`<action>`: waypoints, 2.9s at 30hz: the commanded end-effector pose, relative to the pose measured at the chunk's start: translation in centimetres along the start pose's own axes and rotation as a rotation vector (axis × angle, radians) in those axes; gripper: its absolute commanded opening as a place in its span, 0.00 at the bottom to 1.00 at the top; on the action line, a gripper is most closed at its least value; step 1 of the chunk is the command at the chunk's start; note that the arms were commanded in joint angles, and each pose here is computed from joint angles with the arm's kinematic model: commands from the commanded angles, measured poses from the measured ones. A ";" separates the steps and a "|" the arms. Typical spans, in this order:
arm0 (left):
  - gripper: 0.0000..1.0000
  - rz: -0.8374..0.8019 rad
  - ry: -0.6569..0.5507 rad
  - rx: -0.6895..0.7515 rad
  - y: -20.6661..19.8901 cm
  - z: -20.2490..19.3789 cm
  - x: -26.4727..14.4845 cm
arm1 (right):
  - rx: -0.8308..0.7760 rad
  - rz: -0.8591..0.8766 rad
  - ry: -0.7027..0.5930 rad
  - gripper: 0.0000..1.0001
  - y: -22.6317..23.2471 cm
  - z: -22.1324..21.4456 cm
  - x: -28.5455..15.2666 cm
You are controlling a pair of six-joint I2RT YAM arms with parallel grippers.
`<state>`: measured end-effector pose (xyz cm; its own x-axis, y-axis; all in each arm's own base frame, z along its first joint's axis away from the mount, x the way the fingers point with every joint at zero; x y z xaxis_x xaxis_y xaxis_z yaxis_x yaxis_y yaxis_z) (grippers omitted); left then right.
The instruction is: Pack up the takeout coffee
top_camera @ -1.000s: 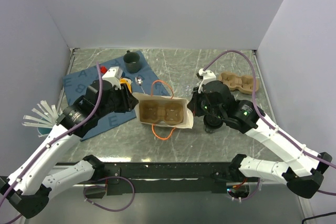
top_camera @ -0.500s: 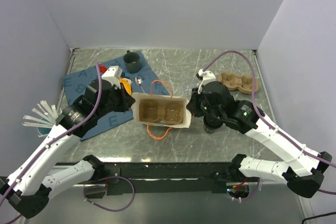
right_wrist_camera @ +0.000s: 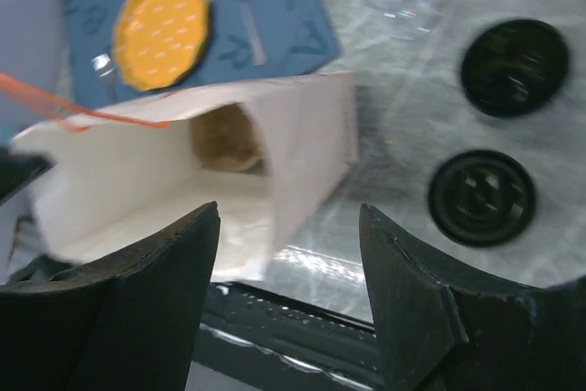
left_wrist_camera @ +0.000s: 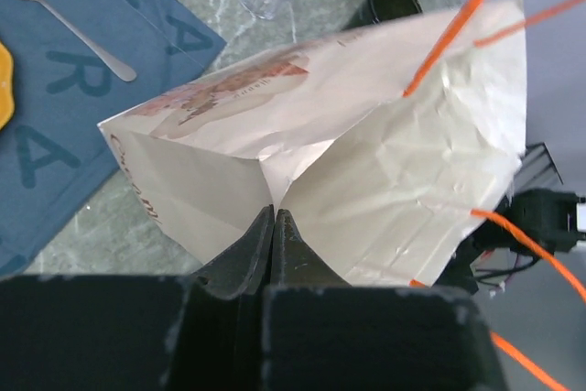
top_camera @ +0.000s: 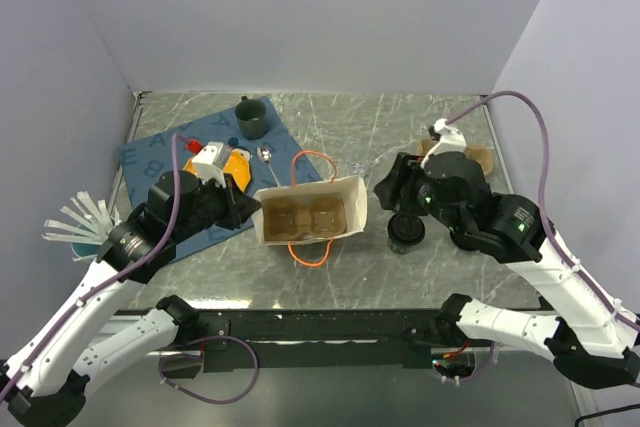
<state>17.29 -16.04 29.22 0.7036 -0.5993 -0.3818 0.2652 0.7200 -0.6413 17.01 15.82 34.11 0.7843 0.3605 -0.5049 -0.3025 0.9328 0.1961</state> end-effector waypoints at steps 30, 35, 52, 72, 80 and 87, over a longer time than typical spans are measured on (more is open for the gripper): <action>0.01 -0.343 0.007 0.179 -1.7 -3.0 -2.8 | 0.103 -0.297 0.500 0.88 -9.6 -12.4 8.2; 0.01 -0.389 -0.033 0.263 -1.7 -3.0 -3.2 | 0.087 -0.307 0.527 0.88 -10.5 -12.5 9.0; 0.01 -0.354 -0.015 0.279 -1.4 -2.9 -2.9 | 0.052 -0.312 0.561 0.90 -11.0 -12.8 9.7; 0.01 -0.406 -0.075 0.343 -1.7 -2.7 -4.1 | 0.021 -0.361 0.543 0.94 -11.6 -11.8 9.0; 0.01 -0.400 -0.064 0.354 -1.6 -2.8 -3.8 | -0.003 -0.340 0.564 0.95 -11.7 -12.4 10.0; 0.01 -0.392 -0.058 0.356 -1.6 -2.7 -3.7 | -0.012 -0.342 0.586 0.95 -11.8 -12.8 10.6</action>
<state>12.39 -15.63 28.44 0.5500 -0.8185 -0.1663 0.6725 0.5520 -0.4929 20.90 8.60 15.06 0.3773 -0.0172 -0.9259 -0.0977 0.9935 -0.0583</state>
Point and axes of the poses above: each gripper's point midway between its finger pads, its own x axis out along the fingers, its own y axis along the line the jaws close on, z = x × y, the point moved 4 cm from there along -x, back along the fingers, and after that the axes turned 14 degrees about -x, right-handed, at the moved point
